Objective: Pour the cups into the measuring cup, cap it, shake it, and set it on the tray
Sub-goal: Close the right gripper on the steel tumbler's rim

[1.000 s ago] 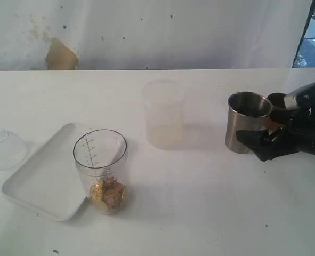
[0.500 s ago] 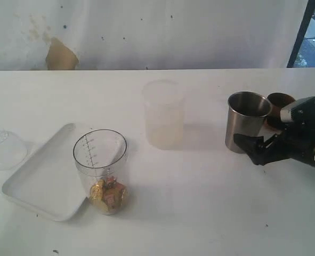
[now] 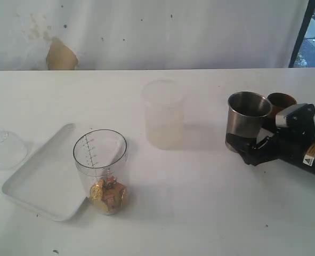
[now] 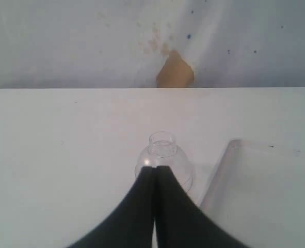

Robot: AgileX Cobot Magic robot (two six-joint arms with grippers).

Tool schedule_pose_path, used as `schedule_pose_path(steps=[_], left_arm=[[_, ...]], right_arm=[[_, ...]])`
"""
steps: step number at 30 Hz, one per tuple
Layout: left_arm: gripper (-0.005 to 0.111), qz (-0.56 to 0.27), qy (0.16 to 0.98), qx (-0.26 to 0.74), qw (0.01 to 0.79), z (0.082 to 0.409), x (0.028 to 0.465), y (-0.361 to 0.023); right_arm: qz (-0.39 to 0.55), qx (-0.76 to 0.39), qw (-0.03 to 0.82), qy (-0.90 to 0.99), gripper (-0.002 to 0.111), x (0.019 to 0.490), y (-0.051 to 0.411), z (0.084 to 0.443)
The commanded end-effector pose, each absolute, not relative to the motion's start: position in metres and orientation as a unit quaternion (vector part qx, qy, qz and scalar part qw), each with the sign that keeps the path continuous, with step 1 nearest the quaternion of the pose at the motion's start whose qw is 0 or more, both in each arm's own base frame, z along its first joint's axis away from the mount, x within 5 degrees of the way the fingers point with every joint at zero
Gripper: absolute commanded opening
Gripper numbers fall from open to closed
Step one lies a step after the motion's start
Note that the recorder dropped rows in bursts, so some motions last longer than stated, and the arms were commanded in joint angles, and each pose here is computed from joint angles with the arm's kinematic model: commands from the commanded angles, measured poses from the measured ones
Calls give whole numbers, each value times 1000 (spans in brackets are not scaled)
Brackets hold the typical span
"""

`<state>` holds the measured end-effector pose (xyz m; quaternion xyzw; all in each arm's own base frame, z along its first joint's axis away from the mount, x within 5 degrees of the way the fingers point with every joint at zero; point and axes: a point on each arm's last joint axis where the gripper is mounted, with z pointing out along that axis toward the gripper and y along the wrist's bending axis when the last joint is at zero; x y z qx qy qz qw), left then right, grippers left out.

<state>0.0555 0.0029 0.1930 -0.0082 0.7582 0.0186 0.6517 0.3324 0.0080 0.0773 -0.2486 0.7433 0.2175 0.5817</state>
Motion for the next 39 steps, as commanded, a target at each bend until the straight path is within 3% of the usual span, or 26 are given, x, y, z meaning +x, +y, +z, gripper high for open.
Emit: schedule_pose_path(steps=[1, 12, 39], left_arm=[[0, 13, 757, -7, 653, 192, 55, 2], [0, 13, 757, -7, 653, 192, 55, 2], [0, 13, 757, -7, 653, 192, 55, 2]], right_arm=[[221, -250, 592, 734, 99, 341, 8, 72], [231, -280, 603, 710, 99, 359, 28, 74], [209, -263, 622, 707, 99, 367, 24, 78]])
